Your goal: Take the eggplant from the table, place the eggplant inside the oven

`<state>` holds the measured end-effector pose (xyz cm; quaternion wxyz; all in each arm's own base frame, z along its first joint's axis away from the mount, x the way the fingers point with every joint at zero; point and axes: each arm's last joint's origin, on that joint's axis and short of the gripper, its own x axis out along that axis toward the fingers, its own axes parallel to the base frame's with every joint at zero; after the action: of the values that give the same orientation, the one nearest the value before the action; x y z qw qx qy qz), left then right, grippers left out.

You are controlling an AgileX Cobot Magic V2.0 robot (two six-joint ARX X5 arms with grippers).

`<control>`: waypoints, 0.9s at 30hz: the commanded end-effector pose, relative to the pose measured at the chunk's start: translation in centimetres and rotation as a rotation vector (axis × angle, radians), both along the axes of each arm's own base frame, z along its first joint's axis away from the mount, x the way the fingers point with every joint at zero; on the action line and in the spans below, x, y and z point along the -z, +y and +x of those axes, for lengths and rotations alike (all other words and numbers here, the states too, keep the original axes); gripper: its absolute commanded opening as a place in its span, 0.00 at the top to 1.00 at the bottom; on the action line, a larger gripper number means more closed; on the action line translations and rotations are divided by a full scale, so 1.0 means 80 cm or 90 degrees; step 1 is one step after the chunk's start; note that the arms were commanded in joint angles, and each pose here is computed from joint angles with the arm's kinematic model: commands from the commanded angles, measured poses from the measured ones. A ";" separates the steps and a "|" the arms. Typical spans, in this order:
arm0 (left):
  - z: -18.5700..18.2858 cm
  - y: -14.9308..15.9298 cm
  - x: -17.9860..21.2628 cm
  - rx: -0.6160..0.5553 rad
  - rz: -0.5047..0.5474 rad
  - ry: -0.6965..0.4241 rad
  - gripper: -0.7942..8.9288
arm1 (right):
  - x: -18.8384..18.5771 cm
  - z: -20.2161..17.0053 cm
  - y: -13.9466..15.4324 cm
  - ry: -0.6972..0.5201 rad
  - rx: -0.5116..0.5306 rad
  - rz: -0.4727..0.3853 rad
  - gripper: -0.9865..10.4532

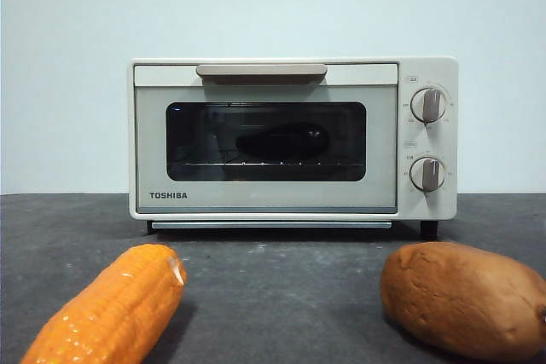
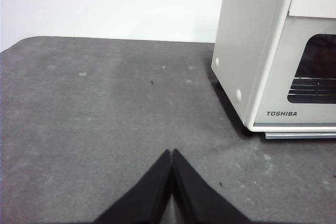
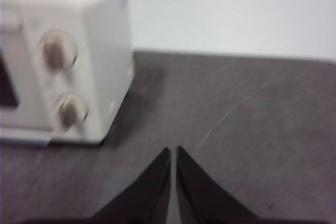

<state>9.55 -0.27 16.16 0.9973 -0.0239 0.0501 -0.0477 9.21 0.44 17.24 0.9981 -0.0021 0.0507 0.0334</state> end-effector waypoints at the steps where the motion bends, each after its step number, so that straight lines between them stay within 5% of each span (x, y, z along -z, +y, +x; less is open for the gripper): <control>1: 0.002 0.000 0.010 -0.002 0.004 0.009 0.91 | 0.012 0.003 0.000 0.014 -0.004 0.002 0.91; 27: 0.002 0.000 0.010 -0.002 0.004 0.009 0.91 | 0.024 0.005 0.000 0.027 0.003 0.006 0.91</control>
<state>9.55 -0.27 16.16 0.9973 -0.0239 0.0501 -0.0477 9.57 0.44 15.28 0.9965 0.0000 0.0775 0.0321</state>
